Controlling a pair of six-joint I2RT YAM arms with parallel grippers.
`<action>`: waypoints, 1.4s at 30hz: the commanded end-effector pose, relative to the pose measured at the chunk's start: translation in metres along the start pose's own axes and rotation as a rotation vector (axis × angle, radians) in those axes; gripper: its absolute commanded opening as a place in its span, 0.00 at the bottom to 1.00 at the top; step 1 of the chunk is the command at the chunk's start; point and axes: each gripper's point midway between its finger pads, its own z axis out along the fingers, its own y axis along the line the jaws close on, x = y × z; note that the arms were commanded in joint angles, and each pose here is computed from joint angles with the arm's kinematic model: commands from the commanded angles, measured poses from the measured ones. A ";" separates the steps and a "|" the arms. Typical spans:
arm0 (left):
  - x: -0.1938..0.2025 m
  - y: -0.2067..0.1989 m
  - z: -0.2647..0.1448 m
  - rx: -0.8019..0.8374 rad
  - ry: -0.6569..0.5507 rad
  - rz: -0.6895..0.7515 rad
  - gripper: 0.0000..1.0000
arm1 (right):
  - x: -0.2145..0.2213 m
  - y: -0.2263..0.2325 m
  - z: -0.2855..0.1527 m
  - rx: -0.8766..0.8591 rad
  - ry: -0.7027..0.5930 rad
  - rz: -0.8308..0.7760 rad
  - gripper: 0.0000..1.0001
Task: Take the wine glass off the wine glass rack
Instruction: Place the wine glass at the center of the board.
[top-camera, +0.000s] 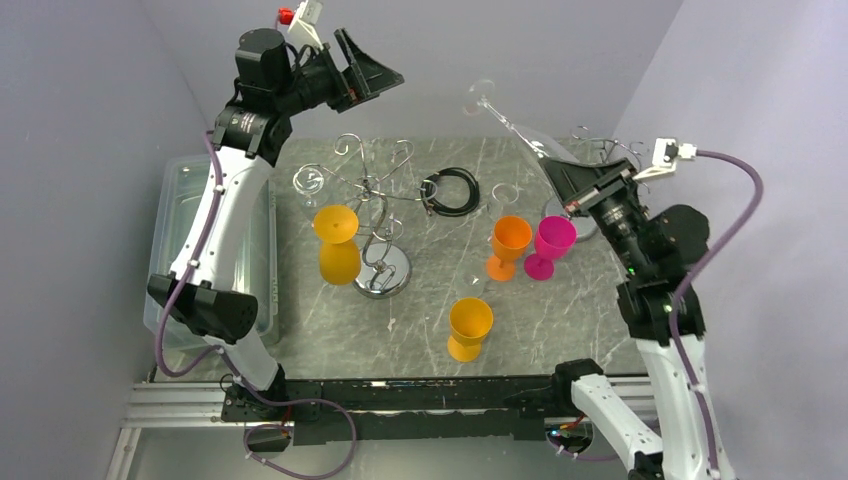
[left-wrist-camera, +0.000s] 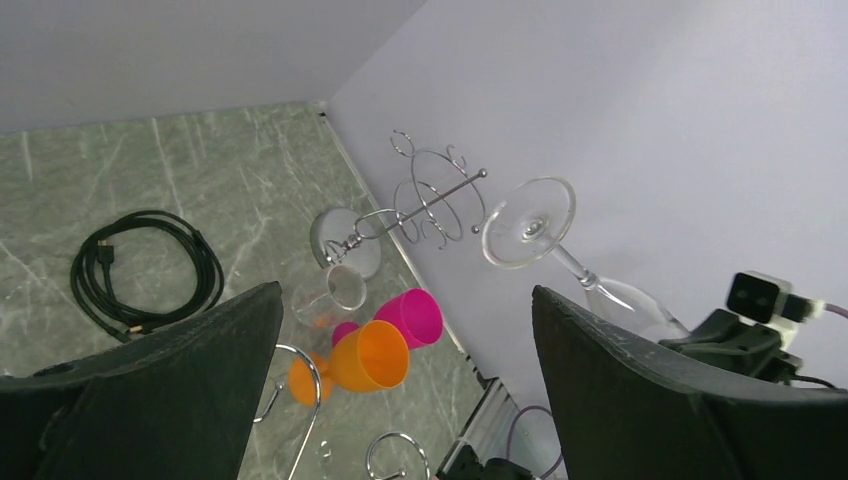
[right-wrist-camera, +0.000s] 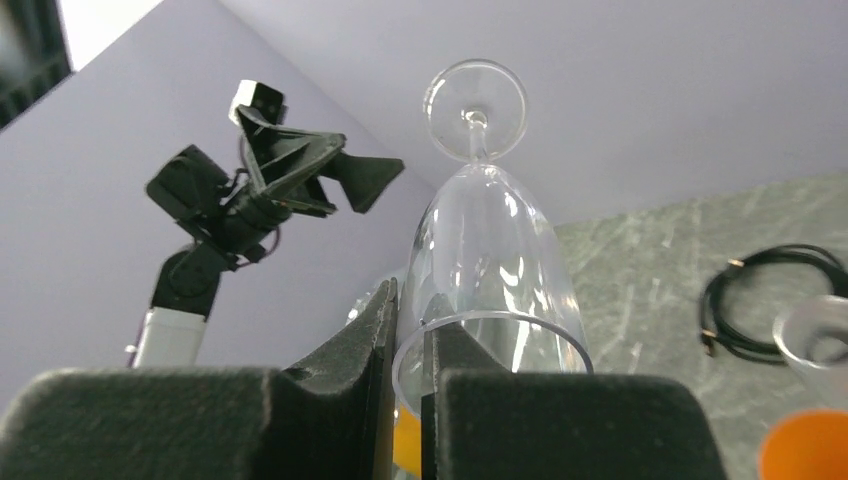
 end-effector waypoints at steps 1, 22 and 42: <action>0.001 -0.012 -0.018 -0.005 -0.014 0.083 1.00 | -0.008 -0.002 -0.040 0.159 0.009 -0.069 0.00; 0.032 -0.024 -0.041 -0.021 0.036 0.136 0.99 | 0.059 -0.043 -0.167 0.588 0.376 -0.047 0.00; 0.045 -0.015 -0.044 -0.061 0.068 0.154 1.00 | 0.125 -0.149 -0.165 0.938 0.710 -0.017 0.00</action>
